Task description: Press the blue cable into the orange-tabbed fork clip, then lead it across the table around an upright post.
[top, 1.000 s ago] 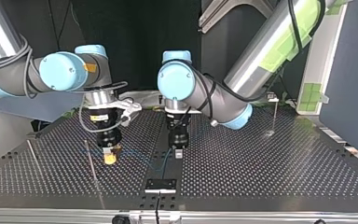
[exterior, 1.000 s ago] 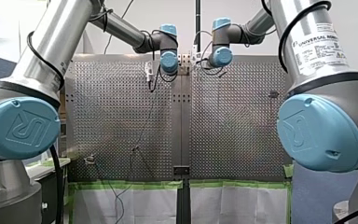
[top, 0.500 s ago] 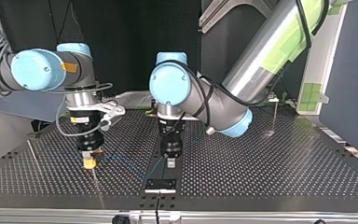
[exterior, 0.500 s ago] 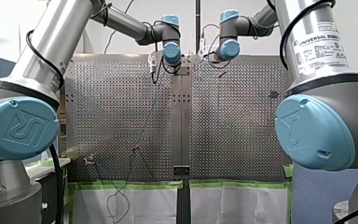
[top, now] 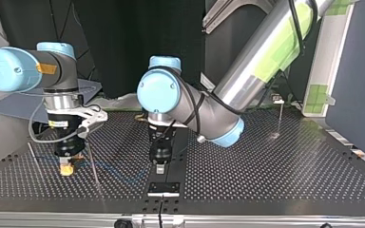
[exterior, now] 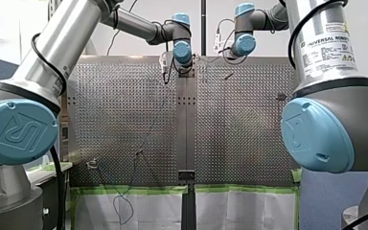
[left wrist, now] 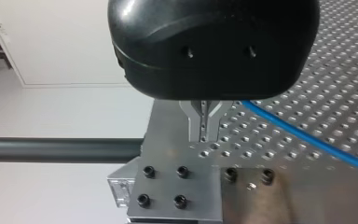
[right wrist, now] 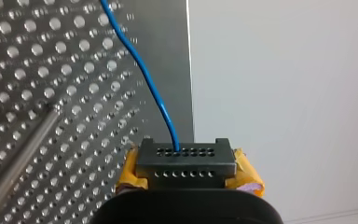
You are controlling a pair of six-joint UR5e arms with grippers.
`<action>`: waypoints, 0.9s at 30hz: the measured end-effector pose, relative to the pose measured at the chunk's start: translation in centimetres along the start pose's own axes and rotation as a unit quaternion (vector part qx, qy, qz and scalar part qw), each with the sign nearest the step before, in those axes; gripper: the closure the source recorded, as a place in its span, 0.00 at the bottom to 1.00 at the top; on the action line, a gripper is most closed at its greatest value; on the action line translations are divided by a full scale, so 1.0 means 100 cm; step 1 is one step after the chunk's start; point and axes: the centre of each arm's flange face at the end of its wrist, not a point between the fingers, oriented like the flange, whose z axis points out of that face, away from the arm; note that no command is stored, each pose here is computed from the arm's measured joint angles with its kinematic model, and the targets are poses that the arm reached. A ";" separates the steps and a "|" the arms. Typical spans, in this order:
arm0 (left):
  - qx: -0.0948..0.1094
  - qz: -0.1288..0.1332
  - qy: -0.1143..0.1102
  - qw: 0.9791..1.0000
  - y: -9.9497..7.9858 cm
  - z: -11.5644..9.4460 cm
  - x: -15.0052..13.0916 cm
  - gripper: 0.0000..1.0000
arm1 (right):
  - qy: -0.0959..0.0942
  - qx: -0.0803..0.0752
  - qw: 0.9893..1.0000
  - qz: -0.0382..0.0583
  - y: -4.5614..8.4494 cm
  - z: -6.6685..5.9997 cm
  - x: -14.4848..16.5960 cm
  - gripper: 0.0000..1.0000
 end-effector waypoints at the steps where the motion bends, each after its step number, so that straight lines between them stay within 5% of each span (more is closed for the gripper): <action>1: 0.001 -0.001 0.000 1.000 -0.002 0.002 -0.001 1.00 | -0.001 -0.002 1.000 0.000 0.002 0.000 0.001 1.00; 15: 0.025 0.009 0.038 0.999 -0.040 0.011 0.027 1.00 | -0.007 -0.026 1.000 -0.007 0.038 -0.001 0.012 1.00; 27: 0.047 -0.003 0.044 0.998 -0.062 0.023 0.031 1.00 | -0.020 -0.033 0.999 -0.012 0.066 0.001 0.011 1.00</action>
